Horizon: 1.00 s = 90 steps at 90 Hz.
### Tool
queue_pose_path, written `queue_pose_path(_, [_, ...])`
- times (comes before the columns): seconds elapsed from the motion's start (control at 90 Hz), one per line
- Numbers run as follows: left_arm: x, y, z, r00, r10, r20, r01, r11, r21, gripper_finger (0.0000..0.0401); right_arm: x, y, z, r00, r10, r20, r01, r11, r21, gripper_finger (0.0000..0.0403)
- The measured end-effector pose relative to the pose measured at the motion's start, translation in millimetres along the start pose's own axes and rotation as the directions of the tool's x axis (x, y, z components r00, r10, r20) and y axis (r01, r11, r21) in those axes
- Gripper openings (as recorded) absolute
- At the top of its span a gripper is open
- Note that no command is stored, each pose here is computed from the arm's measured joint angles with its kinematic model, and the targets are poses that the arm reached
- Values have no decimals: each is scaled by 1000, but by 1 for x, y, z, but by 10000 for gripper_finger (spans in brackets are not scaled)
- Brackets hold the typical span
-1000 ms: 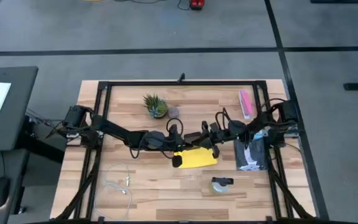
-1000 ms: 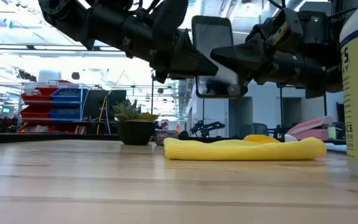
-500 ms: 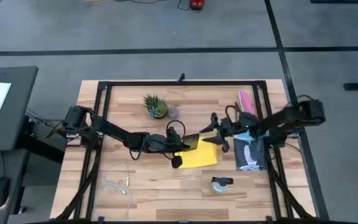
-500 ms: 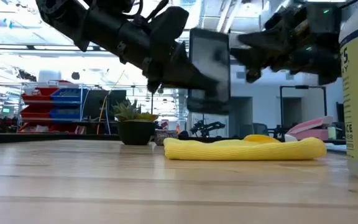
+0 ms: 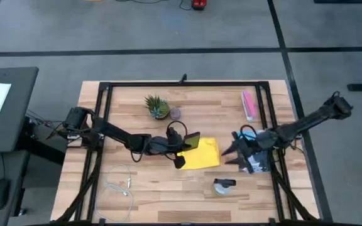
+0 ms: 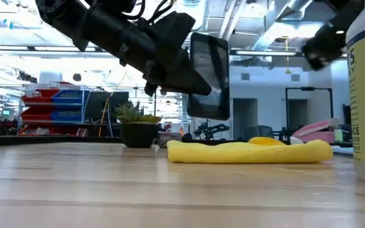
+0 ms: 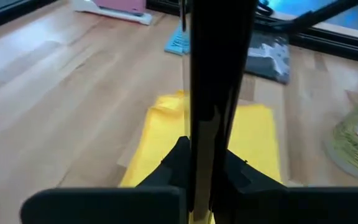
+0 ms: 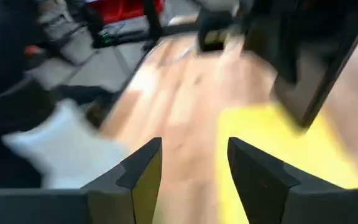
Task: Apply microfiber cloth
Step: Spray the front side of the cellphone using a spray bottle
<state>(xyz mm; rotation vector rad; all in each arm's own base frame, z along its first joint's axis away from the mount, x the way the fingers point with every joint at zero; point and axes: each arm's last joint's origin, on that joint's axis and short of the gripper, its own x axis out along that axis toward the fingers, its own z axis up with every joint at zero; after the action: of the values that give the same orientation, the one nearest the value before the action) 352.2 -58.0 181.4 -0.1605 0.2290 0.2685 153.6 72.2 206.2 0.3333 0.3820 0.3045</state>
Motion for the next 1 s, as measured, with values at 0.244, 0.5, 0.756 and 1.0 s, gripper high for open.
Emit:
queue_pose_path(0.244, [0, 0, 1, 1000, 0, 6, 0, 1000, -2, 10, -1, 18, -4, 985, 171, -27, -160, 959, 235, 171])
queue_pose_path(0.5, [1, -2, 6, 1000, -4, 18, 4, 1000, 4, 11, 2, 32, -16, 974, 208, -92, -176, 945, 274, 188])
queue_pose_path(0.756, [7, 1, 14, 1000, 17, 15, -17, 1000, 7, 12, -2, 47, -21, 979, 200, -42, -198, 979, 43, 247])
queue_pose_path(1.0, [11, -2, 24, 999, 28, -20, -27, 999, 41, 12, -6, 55, -18, 988, 141, 61, -130, 978, -164, 263])
